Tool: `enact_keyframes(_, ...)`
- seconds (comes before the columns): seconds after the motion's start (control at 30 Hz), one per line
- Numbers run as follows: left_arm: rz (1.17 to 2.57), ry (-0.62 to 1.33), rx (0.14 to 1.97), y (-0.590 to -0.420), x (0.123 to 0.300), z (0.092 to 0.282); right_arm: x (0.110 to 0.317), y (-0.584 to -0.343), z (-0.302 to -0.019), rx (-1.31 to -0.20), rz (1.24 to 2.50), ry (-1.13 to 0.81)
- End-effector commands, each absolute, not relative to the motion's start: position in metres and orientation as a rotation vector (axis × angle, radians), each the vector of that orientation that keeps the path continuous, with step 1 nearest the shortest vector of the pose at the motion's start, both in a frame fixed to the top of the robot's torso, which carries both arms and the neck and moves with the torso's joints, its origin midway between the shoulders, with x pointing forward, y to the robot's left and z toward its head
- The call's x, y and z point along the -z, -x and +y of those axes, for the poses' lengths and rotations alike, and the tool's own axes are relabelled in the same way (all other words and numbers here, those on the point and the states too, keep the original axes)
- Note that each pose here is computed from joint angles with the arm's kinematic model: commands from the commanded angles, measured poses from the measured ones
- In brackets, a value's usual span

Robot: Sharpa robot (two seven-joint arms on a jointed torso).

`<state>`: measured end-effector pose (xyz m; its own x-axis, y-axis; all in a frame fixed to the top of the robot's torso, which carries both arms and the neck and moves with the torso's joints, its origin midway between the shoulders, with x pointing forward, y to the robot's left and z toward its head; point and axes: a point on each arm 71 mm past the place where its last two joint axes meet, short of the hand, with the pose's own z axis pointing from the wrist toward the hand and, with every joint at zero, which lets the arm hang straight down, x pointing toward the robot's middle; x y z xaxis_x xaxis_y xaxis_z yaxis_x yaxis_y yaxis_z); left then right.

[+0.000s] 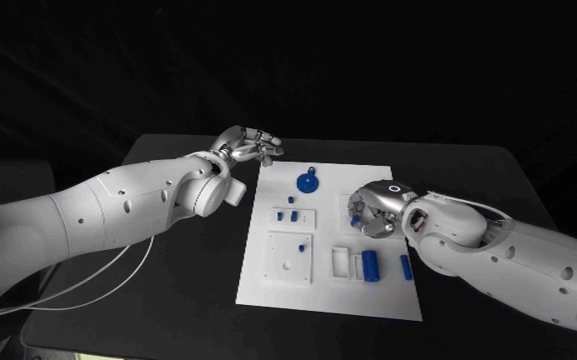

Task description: Assemble the parts on the task board

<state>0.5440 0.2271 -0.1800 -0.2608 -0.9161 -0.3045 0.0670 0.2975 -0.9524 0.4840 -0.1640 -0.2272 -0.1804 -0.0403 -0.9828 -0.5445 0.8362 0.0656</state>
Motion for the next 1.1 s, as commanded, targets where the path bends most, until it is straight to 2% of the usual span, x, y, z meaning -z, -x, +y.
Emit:
enact_keyframes(0.03, 1.513, 0.812, 1.193, -0.544, 0.179, 0.225, 0.228, -0.484, -0.163, -0.456, 1.691, 0.469)
enact_keyframes(0.33, 1.513, 0.813, 1.193, -0.544, 0.179, 0.225, 0.228, -0.485, -0.161, -0.411, 1.666, 0.467)
enact_keyframes(0.53, 1.512, 0.813, 1.192, -0.544, 0.179, 0.225, 0.226, -0.484, -0.159, -0.422, 1.630, 0.453)
enact_keyframes(0.87, 1.507, 0.814, 1.186, -0.545, 0.179, 0.227, 0.217, -0.476, -0.159, -0.468, 1.566, 0.432)
enact_keyframes(1.1, 1.506, 0.814, 1.186, -0.545, 0.179, 0.227, 0.195, -0.465, -0.148, -0.568, 1.507, 0.395)
